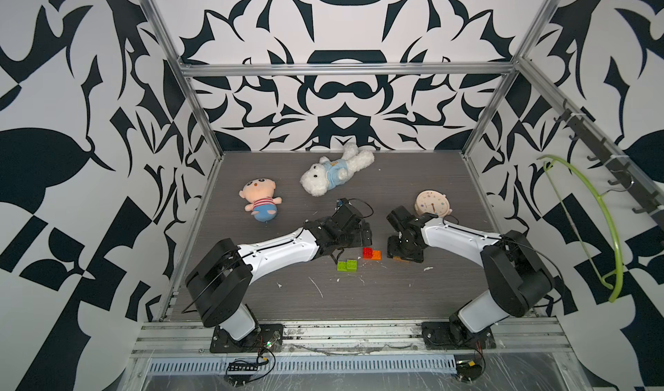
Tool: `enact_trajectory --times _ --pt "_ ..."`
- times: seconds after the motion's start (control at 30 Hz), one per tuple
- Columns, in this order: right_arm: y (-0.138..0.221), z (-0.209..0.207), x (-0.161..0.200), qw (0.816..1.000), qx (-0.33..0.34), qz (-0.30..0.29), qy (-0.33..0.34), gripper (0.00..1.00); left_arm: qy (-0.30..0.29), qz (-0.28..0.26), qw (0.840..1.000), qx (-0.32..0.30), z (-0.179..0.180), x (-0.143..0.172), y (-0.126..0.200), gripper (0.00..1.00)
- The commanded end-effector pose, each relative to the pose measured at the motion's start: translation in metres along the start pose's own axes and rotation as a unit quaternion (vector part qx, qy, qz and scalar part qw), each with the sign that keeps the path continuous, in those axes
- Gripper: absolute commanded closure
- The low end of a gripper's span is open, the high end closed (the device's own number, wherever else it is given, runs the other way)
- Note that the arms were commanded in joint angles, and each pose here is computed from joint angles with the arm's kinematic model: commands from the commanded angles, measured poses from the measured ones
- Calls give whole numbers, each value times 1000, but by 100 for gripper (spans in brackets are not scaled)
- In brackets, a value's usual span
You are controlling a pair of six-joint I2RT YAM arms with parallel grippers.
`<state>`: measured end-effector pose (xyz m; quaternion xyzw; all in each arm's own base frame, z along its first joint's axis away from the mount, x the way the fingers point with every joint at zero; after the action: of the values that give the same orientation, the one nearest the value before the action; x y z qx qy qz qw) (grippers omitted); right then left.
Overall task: Assemble the number 5 with lego
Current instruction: Pick up the lego brick from the center of the board, then assemble the lego brick with the lego brick.
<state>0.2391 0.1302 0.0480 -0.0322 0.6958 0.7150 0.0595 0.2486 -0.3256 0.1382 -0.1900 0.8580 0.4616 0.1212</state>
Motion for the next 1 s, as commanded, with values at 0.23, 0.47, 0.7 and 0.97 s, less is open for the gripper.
enact_trajectory --times 0.23,0.47,0.7,0.97 --pt "12 -4 1 1000 3 -6 1 37 -1 -4 1000 -5 -1 -1 -2 1" --pt "30 -2 -2 1000 -3 -14 8 39 4 -23 1000 -17 4 -6 3 1" --pt "52 22 -8 999 -17 -30 41 39 18 -59 997 -43 23 -10 18 1" --pt "66 71 -14 995 -38 -51 79 40 41 -96 992 -70 52 -9 38 1"
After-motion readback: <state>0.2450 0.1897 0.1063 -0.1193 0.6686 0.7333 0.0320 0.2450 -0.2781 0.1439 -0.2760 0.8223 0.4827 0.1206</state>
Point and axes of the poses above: each gripper's point midway between its finger pads, its own y axis back along the fingers, its own z axis along the line the jaws close on, x = y × z, the point moved 3 cm from there along y, back along the fingers, and after that the axes turned 9 degrees about y, right-handed, at the moved point
